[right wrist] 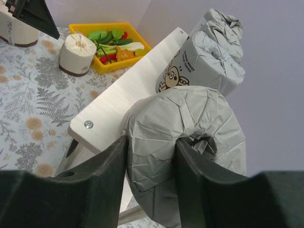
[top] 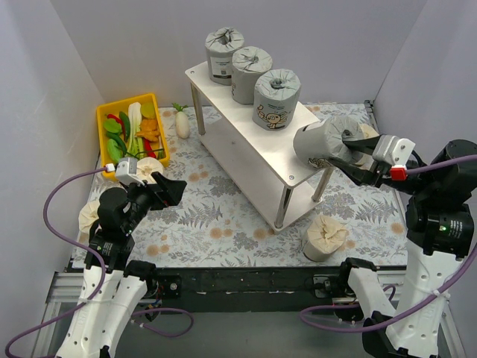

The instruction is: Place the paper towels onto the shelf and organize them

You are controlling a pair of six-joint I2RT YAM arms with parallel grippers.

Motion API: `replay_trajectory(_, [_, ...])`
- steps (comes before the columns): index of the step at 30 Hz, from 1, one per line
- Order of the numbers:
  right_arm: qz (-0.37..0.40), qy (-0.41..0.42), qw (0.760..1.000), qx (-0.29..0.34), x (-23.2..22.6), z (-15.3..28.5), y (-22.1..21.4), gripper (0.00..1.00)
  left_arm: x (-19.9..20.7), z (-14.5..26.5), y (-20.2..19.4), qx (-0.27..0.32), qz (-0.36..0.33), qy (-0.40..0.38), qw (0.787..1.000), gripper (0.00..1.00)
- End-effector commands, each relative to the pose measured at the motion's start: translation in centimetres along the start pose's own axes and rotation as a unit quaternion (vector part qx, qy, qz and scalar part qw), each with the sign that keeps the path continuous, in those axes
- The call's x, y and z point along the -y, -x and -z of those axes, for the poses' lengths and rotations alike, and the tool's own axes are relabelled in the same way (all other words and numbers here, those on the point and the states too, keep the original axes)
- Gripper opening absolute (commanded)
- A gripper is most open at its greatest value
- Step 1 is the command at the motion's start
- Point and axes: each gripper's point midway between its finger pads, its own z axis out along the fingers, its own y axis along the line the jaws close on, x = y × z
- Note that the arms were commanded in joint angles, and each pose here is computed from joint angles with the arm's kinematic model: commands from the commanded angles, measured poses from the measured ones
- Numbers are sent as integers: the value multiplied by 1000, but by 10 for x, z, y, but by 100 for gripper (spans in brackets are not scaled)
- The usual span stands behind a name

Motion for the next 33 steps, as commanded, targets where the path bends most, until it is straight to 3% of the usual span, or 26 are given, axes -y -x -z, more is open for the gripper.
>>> replay_trajectory(1, [46,9,998,32,8,-4,15,54,0,2,4,9,-4,2,1000,98])
replay_trajectory(10, [42,35,996,75,7,-11,14,57,0,2,4,10,-3,4,1000,98])
replay_trajectory(12, [48,33,995,77,8,-12,13,63,0,2,5,12,-2,5,1000,98])
replay_trajectory(22, [69,-30,992,102,24,-9,25,70,0,2,4,10,-3,5,1000,98])
replay_trajectory(33, [-47,-80,992,91,25,-8,1,70,-1,1,4,9,-3,6,1000,98])
